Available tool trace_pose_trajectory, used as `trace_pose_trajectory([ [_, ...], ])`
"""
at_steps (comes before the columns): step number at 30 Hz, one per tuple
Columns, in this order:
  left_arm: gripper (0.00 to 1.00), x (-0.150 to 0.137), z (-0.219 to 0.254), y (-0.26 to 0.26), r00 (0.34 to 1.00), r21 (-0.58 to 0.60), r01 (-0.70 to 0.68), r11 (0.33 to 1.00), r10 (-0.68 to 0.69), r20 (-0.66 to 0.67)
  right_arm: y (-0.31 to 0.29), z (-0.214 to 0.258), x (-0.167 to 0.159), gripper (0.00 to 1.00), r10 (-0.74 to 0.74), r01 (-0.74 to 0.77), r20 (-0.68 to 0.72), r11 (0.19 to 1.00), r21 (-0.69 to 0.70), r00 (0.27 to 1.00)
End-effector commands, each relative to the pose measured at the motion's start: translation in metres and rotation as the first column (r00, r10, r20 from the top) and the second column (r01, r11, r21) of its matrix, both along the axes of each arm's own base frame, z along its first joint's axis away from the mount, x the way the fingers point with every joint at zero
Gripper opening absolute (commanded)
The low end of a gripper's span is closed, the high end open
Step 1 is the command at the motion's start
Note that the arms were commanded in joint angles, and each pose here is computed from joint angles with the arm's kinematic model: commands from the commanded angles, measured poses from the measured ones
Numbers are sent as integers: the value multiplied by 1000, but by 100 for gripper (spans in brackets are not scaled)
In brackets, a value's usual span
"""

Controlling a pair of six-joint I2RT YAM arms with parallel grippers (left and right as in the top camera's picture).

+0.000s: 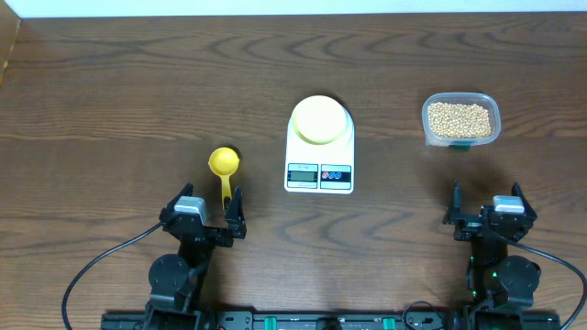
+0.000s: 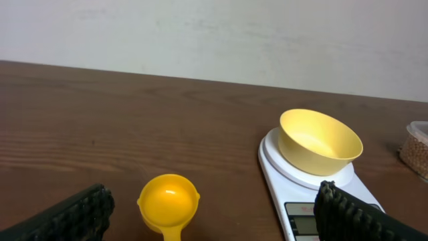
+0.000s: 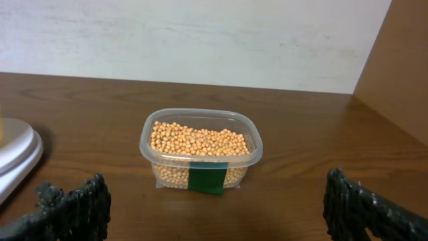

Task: Scoop item into bowl and weigh 50g on scale

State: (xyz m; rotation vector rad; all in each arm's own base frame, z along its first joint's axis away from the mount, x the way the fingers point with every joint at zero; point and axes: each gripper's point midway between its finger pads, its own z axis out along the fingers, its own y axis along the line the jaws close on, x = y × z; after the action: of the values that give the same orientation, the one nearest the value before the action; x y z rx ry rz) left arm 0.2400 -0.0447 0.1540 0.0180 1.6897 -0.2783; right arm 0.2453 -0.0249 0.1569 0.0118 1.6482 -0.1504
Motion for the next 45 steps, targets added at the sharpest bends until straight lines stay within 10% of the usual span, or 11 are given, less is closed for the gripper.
trace_pose_trajectory([
  [1, 97, -1, 3, 2, 1000, -30, -12, 999, 11, -24, -2, 0, 0, 99, -11, 11, 2, 1000, 10, 1000],
  [45, 98, 37, 69, -4, 959, 61, 5, 998, 13, -285, -2, 0, 0, 99, -12, 12, 2, 1000, 10, 1000],
])
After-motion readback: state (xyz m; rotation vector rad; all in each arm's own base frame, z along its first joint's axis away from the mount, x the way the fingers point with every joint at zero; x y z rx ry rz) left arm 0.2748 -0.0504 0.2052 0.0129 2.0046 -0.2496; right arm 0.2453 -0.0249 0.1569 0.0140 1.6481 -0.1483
